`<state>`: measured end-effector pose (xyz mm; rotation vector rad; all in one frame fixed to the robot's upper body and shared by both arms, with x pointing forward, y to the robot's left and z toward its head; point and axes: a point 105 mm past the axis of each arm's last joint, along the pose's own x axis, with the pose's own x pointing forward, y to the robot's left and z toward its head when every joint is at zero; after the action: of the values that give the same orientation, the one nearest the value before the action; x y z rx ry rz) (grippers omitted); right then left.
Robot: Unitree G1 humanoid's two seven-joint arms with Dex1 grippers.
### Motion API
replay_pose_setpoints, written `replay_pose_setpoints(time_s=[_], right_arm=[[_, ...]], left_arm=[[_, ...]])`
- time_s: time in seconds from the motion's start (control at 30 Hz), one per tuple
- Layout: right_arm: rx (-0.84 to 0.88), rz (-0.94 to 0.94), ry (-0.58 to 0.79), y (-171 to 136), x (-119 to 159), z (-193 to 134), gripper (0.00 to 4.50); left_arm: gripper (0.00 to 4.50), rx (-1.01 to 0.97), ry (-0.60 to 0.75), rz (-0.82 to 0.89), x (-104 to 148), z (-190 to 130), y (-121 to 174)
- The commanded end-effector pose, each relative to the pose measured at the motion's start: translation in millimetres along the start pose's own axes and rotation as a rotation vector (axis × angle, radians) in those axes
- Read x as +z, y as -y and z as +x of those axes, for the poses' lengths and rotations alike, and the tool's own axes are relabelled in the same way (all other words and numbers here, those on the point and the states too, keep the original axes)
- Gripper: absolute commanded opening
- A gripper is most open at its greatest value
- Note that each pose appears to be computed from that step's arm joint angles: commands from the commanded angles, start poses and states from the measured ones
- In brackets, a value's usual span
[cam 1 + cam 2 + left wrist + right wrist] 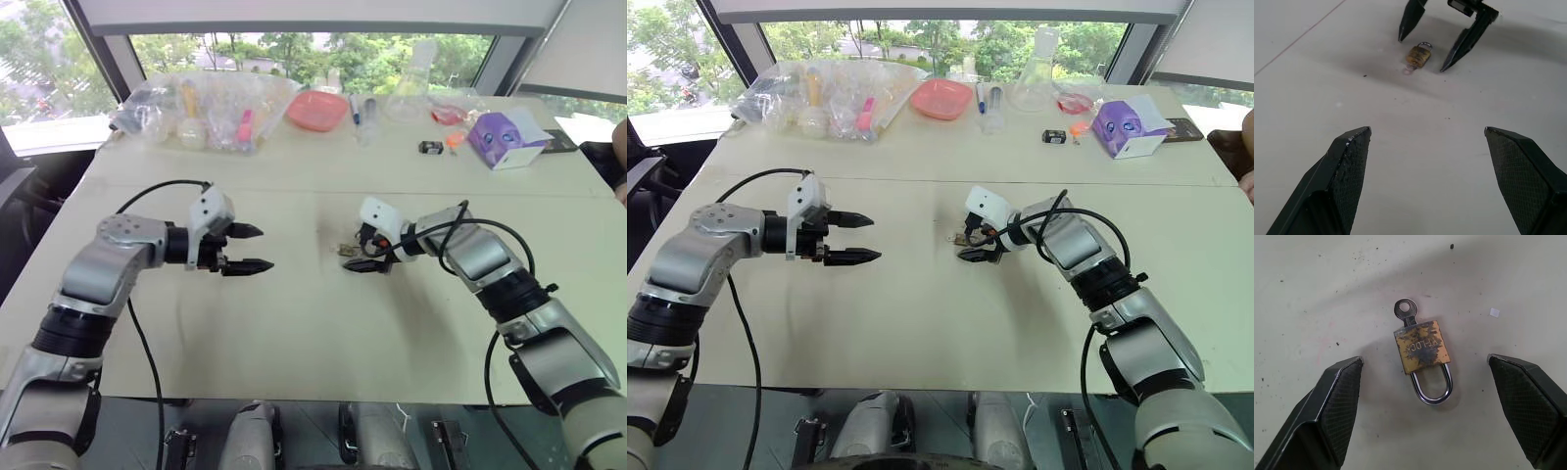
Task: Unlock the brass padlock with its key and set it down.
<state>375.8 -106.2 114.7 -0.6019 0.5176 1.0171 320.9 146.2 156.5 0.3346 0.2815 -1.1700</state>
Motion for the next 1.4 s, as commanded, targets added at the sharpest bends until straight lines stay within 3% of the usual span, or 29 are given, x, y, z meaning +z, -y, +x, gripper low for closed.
replay_pose_setpoints(time_s=[0.03, 0.13, 0.23, 0.27, 0.4, 0.5, 0.63, 0.87, 0.97, 1.03, 1.37, 1.4], right_arm=[[0.013, -0.035, -0.004, -0.7, 3.4, 5.5, 3.67], [0.016, -0.047, 0.002, -0.9, 4.6, 9.1, 2.4], [0.01, -0.064, 0.017, 0.4, 7.2, 10.3, 0.74], [0.005, -0.075, 0.022, 1.1, 7.9, 10.2, 0.66], [-0.065, -0.203, 0.051, 6.6, 15.5, 0.8, 0.66], [-0.184, -0.444, 0.204, 1.8, 53.9, -29.0, 0.66], [-0.269, -0.473, 0.298, -5.4, 76.4, -48.3, 0.66], [-0.346, -0.524, 0.334, -13.1, 92.8, -57.9, 0.66], [-0.369, -0.522, 0.34, -13.6, 95.8, -60.5, 0.66], [-0.38, -0.519, 0.342, -14.1, 96.9, -62.0, 0.66], [-0.395, -0.521, 0.34, -17.6, 98.8, -65.2, 0.66], [-0.396, -0.521, 0.34, -17.6, 99.0, -65.2, 0.66]], left_arm=[[3.86, 0.034, 0.04, 0.029, 11.6, -5.3, -1.4], [3.86, 0.042, 0.044, 0.023, 10.4, -4.5, -2.3], [3.86, 0.046, 0.043, 0.015, 7.9, -3.2, -4.3], [3.86, 0.047, 0.045, 0.009, 7.0, -2.4, -5.1], [3.86, 0.049, 0.112, -0.051, 9.5, 1.3, -11.8], [3.86, 0.015, 0.304, -0.198, 30.7, 7.3, -23.0], [3.86, -0.018, 0.466, -0.306, 55.9, 17.8, -35.4], [3.86, -0.125, 0.477, -0.331, 66.4, 48.3, -32.4], [2.95, -0.169, 0.517, -0.356, 76.2, 55.0, -32.3], [1.96, -0.175, 0.491, -0.343, 73.5, 60.6, -31.3], [1.96, -0.189, 0.485, -0.335, 71.9, 68.1, -32.1], [1.55, -0.191, 0.514, -0.348, 76.2, 66.5, -33.6]])
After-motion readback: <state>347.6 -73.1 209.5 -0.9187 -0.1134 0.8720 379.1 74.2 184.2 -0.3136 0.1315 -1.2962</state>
